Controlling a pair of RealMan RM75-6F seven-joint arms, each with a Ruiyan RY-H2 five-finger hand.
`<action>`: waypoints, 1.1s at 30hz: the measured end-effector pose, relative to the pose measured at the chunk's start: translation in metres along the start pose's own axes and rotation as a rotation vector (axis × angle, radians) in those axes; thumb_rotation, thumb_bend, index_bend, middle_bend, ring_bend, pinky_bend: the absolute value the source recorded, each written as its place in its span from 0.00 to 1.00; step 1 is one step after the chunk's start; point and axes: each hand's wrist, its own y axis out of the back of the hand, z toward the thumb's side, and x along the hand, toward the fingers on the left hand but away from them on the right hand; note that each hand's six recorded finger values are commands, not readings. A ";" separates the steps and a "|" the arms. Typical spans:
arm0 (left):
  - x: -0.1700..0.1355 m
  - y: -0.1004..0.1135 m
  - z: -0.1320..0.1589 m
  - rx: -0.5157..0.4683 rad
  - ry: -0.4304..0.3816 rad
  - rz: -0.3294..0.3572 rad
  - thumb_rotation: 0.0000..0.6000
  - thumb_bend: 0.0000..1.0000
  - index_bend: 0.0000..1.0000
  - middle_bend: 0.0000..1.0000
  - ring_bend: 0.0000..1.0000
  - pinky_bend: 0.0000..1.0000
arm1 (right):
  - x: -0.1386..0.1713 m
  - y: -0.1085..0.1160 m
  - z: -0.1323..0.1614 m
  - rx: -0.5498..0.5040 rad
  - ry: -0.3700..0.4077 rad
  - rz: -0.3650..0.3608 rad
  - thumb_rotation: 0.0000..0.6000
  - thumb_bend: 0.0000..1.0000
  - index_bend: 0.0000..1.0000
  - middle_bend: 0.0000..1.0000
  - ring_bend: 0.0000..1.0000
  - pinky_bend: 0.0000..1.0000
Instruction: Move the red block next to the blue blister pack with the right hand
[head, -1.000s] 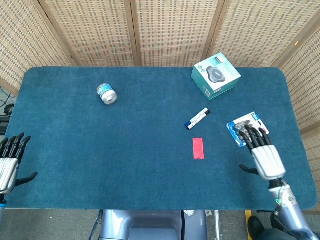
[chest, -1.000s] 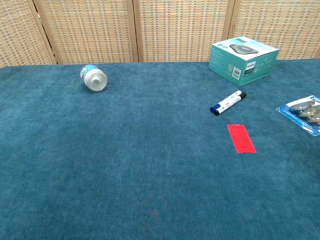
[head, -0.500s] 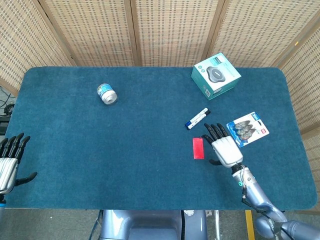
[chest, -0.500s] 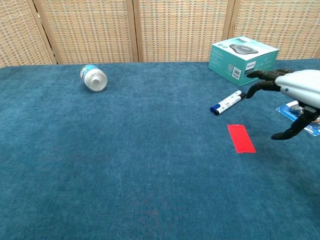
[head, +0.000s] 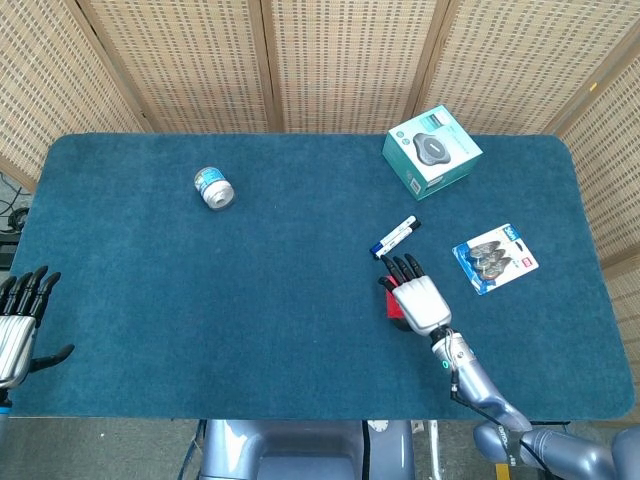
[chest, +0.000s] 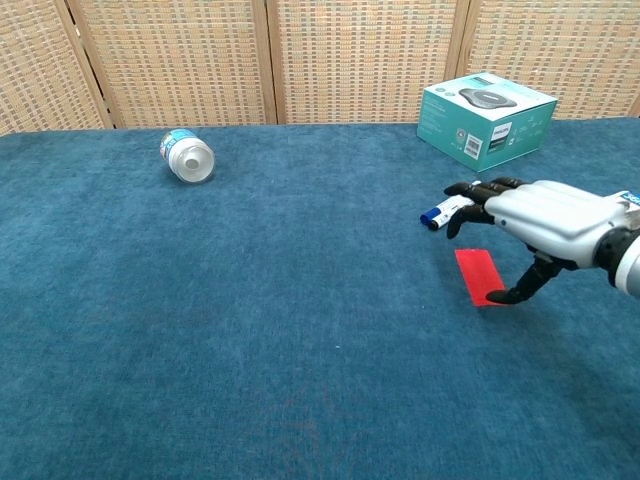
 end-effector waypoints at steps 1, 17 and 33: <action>0.000 0.000 0.000 0.000 0.001 -0.001 1.00 0.01 0.00 0.00 0.00 0.00 | 0.000 -0.002 0.001 0.002 0.002 0.003 1.00 0.26 0.26 0.00 0.00 0.00; 0.002 -0.001 0.001 0.002 0.004 -0.006 1.00 0.01 0.00 0.00 0.00 0.00 | -0.011 -0.019 0.009 0.025 0.004 0.012 1.00 0.26 0.26 0.00 0.00 0.00; 0.002 -0.001 0.001 -0.001 0.006 -0.009 1.00 0.01 0.00 0.00 0.00 0.00 | -0.023 -0.023 0.000 0.093 -0.035 0.007 1.00 0.29 0.27 0.00 0.00 0.00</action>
